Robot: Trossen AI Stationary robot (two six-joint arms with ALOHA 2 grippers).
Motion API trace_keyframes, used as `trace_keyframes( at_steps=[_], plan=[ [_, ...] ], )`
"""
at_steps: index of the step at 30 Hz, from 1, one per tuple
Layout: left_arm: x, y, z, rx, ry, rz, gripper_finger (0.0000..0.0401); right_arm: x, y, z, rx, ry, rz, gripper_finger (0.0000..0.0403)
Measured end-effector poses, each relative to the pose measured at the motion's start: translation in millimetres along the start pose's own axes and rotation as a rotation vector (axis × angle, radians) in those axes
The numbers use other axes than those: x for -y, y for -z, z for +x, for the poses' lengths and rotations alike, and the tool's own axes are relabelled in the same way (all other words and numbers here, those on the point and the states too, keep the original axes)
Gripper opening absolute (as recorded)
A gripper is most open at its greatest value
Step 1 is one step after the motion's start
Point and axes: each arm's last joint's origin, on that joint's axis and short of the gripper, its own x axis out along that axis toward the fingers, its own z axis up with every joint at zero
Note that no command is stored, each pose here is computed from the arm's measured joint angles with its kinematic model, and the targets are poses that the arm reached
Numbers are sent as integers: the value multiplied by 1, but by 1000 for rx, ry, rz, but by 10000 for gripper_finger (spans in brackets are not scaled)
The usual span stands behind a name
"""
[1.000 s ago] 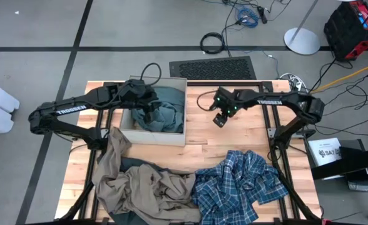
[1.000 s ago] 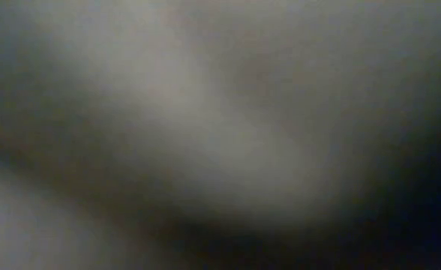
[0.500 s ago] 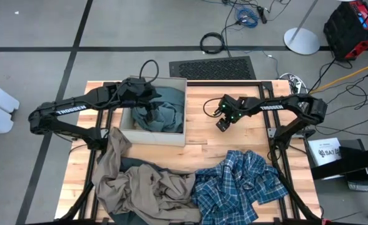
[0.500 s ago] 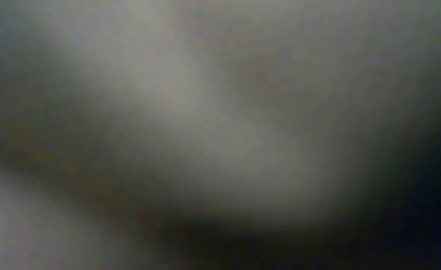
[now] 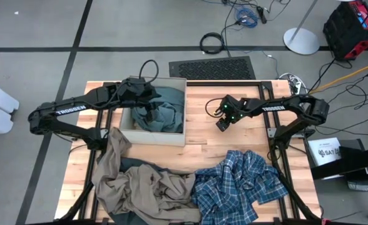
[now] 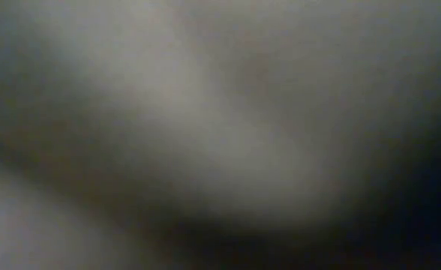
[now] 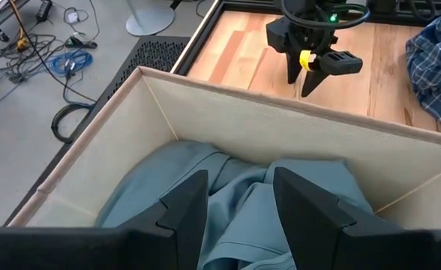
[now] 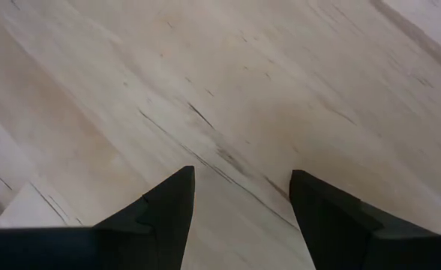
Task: Sort clothes
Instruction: Put the blue long sleeve into the white laundry bin
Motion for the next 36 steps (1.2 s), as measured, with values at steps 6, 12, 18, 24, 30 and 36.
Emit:
trace_keyframes(
  at_steps=[6, 12, 18, 24, 30, 36],
  plan=[
    [0, 0, 0, 0, 0, -7, 163, -11, -12, -26, 41, -26, -30, 208],
    [1, 0, 0, -2, 3, 9, 163, -28, -25, -81, 190, -54, -81, 208],
    [2, 0, 0, 0, 10, 21, 163, -48, 7, -125, 134, -114, -57, 208],
    [2, -1, 0, 9, 10, 61, 164, -82, 49, -142, 56, -217, -27, 208],
    [2, -2, 0, 24, 9, 63, 164, -114, 86, -143, -45, -269, -50, 208],
    [2, -3, 0, 26, 10, 63, 164, -133, 116, -138, -115, -255, -65, 208]
  ],
)
